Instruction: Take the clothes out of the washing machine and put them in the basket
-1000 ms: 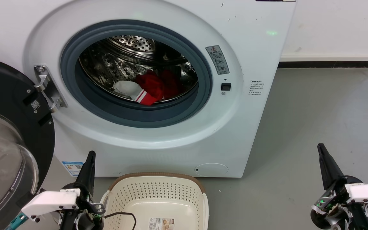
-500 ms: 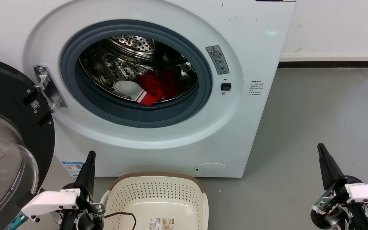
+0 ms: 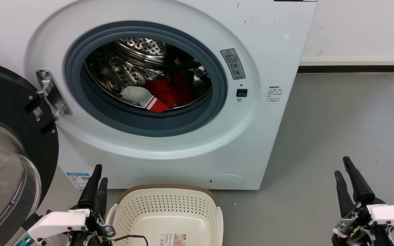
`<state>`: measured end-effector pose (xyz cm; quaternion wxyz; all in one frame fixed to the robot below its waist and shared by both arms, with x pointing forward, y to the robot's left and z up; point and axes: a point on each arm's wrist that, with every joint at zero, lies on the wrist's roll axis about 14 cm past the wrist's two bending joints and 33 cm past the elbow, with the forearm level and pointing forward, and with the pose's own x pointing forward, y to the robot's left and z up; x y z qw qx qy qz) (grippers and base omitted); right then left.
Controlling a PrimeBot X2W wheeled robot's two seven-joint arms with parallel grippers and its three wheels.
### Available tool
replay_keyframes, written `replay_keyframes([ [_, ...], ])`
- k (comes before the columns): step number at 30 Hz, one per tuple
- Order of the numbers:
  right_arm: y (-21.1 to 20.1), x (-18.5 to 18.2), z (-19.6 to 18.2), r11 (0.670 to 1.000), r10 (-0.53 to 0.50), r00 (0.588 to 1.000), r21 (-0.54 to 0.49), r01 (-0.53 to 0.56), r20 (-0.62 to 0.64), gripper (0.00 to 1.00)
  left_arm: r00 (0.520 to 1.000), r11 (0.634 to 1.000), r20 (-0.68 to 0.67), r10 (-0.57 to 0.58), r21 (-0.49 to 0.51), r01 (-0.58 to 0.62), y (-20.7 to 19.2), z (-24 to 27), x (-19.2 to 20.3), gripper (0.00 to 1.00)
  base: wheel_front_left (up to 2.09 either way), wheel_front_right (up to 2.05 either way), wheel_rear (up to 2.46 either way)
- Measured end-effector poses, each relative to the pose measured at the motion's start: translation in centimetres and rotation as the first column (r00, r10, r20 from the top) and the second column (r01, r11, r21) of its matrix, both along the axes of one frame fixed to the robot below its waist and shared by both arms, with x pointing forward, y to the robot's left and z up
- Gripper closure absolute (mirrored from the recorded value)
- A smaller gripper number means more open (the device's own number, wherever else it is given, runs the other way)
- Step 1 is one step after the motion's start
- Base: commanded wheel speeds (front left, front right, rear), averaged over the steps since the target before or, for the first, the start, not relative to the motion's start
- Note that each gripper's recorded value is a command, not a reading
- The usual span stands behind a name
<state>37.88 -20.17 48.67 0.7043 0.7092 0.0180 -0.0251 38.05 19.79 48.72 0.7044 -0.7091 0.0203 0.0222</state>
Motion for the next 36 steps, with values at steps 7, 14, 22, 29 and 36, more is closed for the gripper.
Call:
replay_keyframes([
  [7,0.2,0.1,0.5,0.999,-0.009,1.0,-0.034,0.009,0.015,0.0,1.0,0.999,0.017,-0.004,0.036,0.004,-0.7,0.6,0.2,0.0,0.0,0.0,0.0],
  [14,0.0,0.0,1.0,0.989,-0.017,1.0,-0.148,0.021,0.026,0.0,0.999,0.992,0.053,-0.008,0.125,0.002,-1.0,1.8,0.5,0.0,0.0,0.0,0.0],
  [22,-0.2,0.1,1.8,0.95,-0.021,0.999,-0.31,0.035,0.048,0.0,0.996,0.965,0.09,-0.017,0.264,-0.008,-1.3,3.1,0.7,0.0,0.0,0.0,0.0],
  [29,-0.1,0.1,2.3,0.901,-0.017,0.998,-0.431,0.043,0.064,0.0,0.993,0.923,0.111,-0.033,0.384,-0.013,-1.8,3.8,0.9,0.0,0.0,0.0,0.0],
  [36,0.3,0.0,2.8,0.825,-0.001,0.997,-0.563,0.044,0.077,0.0,0.992,0.855,0.117,-0.051,0.519,-0.018,-2.1,4.0,0.9,0.0,0.0,0.0,0.0],
])
